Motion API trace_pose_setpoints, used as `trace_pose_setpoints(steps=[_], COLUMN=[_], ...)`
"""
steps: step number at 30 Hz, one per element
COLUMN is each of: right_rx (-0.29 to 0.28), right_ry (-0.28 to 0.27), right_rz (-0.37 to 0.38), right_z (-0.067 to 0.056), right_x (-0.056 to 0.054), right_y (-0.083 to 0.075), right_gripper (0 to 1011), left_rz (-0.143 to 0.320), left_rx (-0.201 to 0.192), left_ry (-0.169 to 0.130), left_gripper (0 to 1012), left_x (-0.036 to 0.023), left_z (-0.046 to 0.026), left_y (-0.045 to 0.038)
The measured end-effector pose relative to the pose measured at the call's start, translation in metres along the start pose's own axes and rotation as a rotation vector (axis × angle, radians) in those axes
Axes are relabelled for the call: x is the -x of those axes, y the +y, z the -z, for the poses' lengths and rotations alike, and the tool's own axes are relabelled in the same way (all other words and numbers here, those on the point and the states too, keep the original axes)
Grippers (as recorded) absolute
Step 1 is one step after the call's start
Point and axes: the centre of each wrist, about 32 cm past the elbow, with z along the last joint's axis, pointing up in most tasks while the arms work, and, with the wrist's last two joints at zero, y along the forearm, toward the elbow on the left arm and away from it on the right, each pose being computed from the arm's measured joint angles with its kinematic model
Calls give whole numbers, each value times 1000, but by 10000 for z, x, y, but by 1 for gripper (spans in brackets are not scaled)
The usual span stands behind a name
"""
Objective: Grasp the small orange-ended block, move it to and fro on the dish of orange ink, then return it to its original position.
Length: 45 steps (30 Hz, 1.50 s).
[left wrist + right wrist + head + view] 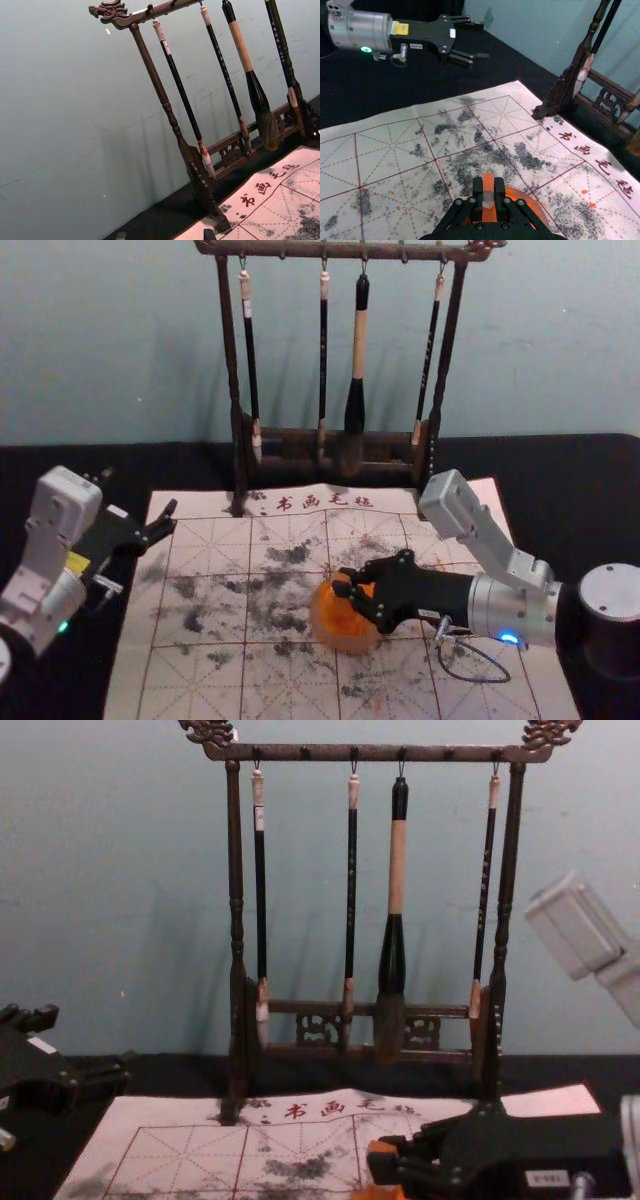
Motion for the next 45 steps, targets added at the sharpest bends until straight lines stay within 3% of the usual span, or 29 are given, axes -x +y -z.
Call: trace_pose_setpoints(steps=[12,26,45], right_rx=[14,27,13], right_ry=[10,25,32], right_rz=[31,84,66], right_z=[-13,23,48], right_x=[-90,-177,-99], right_y=[87,-4,-217], right_gripper=[92,92,92], left_rz=[0,0,0], left_rx=[0,0,0], left_ry=[0,0,0], left_gripper=[1001,1001,1001], left_x=[0,0,0], left_z=[-1,0,-1], left_y=[0,0,0])
